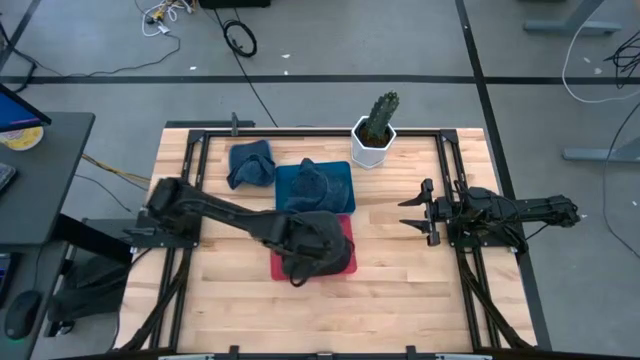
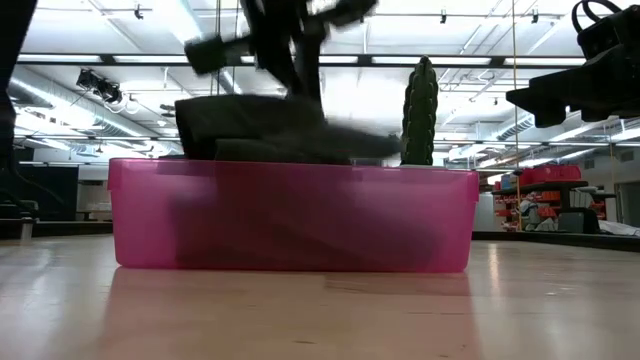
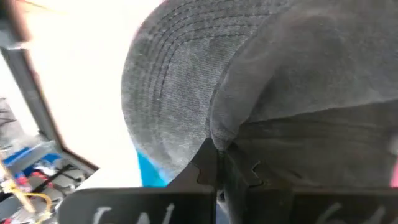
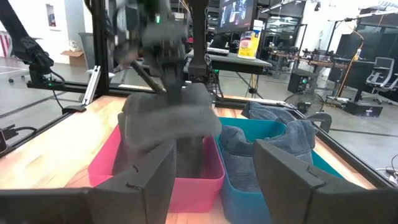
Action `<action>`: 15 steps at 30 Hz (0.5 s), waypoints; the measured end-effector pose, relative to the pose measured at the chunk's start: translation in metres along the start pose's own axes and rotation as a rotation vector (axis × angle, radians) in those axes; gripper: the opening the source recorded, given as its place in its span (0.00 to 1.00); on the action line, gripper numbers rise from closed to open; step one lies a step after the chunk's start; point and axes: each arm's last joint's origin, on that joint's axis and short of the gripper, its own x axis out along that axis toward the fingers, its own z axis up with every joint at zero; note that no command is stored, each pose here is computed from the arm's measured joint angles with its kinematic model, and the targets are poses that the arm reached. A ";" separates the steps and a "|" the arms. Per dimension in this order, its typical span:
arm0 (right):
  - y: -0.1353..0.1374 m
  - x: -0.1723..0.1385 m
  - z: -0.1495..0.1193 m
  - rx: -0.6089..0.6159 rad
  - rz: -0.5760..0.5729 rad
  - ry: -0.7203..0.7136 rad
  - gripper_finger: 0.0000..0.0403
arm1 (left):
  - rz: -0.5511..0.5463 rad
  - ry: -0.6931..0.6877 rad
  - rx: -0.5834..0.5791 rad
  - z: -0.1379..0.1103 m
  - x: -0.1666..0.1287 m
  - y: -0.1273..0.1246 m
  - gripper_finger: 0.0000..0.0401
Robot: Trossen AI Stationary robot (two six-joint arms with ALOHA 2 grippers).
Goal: Pick & Place hat
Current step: Put the black cap into the pink bin
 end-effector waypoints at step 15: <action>0.000 0.000 0.000 0.000 0.000 0.000 0.54 | -0.026 -0.130 -0.094 0.045 0.079 -0.002 0.01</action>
